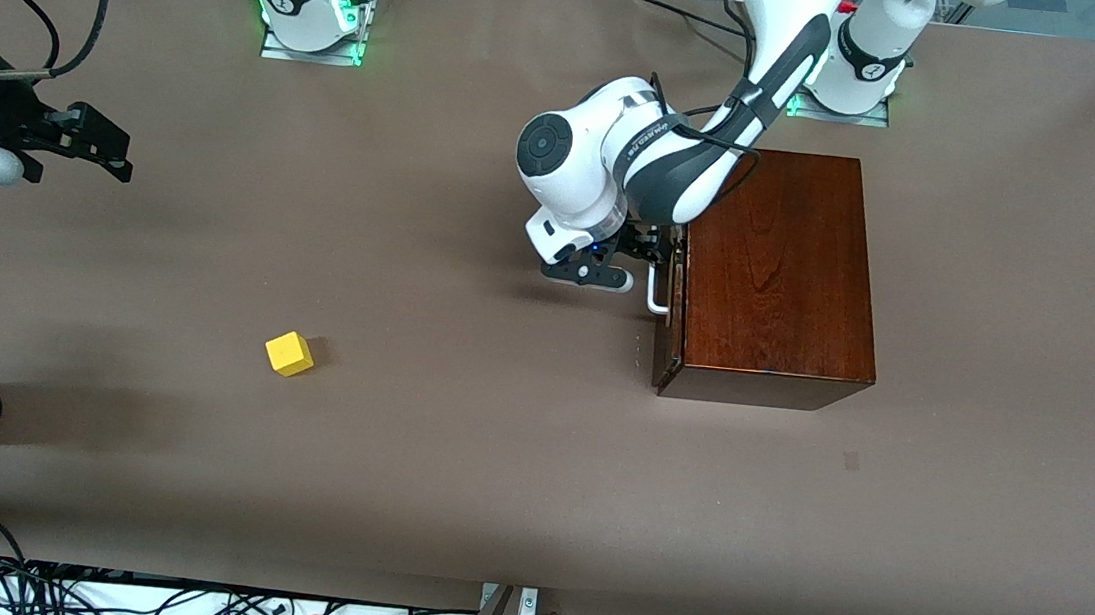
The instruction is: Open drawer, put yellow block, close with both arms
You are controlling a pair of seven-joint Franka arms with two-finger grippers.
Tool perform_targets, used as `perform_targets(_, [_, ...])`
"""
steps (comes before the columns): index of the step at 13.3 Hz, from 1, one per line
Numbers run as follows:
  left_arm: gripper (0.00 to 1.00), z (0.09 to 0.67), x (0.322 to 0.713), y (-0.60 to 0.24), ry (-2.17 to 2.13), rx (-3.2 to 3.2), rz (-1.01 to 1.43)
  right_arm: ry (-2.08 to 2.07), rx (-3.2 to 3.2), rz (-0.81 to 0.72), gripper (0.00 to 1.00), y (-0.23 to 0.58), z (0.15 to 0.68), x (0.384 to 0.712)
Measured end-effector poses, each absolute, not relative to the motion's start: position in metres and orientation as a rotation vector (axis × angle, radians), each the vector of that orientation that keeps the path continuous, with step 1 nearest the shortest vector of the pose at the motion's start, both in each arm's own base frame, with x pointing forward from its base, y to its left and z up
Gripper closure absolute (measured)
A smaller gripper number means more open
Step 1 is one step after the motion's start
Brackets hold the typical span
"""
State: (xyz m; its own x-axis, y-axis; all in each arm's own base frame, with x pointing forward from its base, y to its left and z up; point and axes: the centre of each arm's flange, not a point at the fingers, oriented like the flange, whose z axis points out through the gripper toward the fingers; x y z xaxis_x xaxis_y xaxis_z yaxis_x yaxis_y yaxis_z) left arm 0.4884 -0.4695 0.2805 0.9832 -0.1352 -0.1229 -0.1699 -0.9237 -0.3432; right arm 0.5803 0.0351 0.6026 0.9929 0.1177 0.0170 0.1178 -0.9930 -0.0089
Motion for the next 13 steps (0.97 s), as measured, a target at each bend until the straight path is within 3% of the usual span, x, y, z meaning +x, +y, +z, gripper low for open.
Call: perform_targets(13, [0.0,0.29,0.478,-0.5,0.17,-2.904,0.071,-0.169,-3.128,-0.026,0.0,0.03,0.603,0.581])
